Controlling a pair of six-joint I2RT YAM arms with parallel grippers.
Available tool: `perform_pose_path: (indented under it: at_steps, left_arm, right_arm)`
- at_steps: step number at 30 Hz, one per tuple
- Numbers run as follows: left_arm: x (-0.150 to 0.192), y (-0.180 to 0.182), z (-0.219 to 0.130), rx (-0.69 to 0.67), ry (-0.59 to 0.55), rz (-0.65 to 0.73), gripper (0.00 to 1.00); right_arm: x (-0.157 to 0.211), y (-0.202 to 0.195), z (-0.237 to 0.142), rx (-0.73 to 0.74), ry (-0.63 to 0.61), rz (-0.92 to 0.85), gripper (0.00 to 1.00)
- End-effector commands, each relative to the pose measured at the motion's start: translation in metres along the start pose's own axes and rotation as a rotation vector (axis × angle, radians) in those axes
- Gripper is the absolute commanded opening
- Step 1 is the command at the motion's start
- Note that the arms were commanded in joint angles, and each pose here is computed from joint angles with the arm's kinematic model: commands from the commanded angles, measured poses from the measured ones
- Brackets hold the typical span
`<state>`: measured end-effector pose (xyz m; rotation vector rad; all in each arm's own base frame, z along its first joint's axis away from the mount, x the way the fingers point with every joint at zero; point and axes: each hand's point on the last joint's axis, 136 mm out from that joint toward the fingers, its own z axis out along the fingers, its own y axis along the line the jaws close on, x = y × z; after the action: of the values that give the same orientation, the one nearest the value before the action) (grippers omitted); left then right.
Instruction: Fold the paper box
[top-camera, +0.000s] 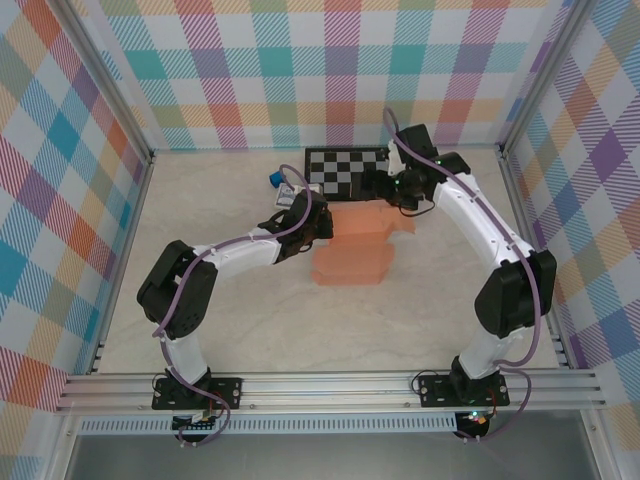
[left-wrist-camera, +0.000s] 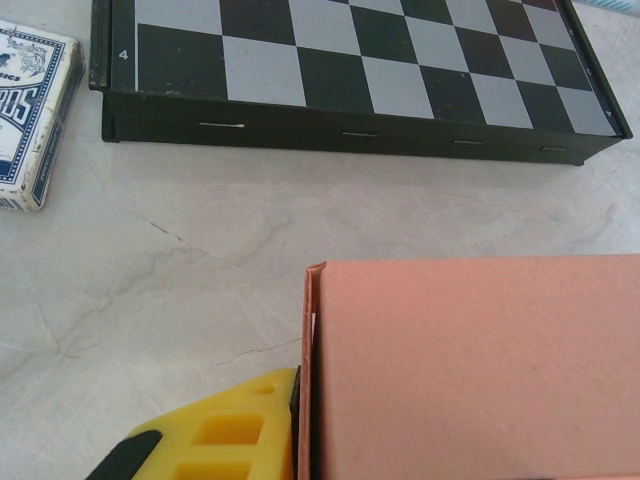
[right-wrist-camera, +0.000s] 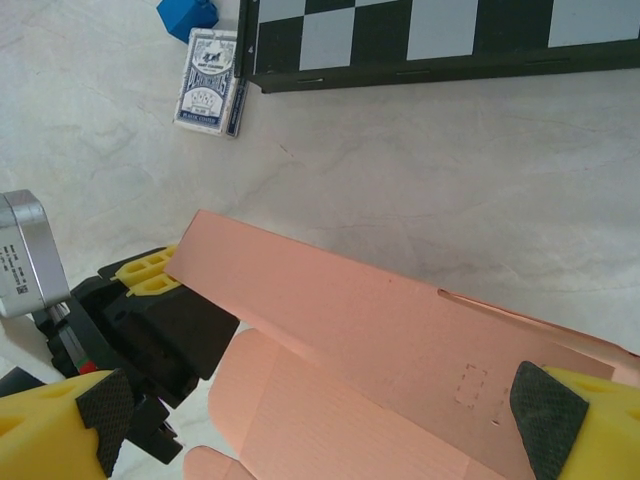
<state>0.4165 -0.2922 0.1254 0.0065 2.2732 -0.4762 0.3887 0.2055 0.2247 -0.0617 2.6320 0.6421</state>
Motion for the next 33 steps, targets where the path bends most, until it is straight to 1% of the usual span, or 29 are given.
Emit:
perform_pose_path:
  at_steps: [1, 9, 14, 19, 27, 33]
  left_arm:
    - [-0.014, -0.007, -0.009, 0.017, -0.049, -0.007, 0.16]
    - [-0.017, -0.012, -0.009, 0.042, -0.057, -0.012, 0.16]
    - [-0.017, -0.014, -0.010, 0.054, -0.060, -0.008, 0.16]
    - [-0.016, -0.017, -0.010, 0.071, -0.055, -0.010, 0.16]
    - [-0.017, -0.021, -0.008, 0.090, -0.053, -0.021, 0.16]
    - [-0.015, -0.016, -0.006, 0.069, -0.046, -0.024, 0.16]
  right_arm:
    - [0.014, 0.010, -0.005, -0.046, 0.025, 0.024, 1.00]
    - [0.029, 0.006, 0.018, -0.080, 0.075, 0.058, 1.00]
    - [0.024, 0.012, 0.024, -0.118, 0.065, 0.047, 1.00]
    - [0.014, 0.025, 0.025, -0.186, 0.036, 0.024, 1.00]
    - [0.011, 0.039, 0.032, -0.268, 0.040, 0.047, 1.00]
    - [0.013, 0.029, 0.013, -0.197, 0.012, -0.009, 1.00]
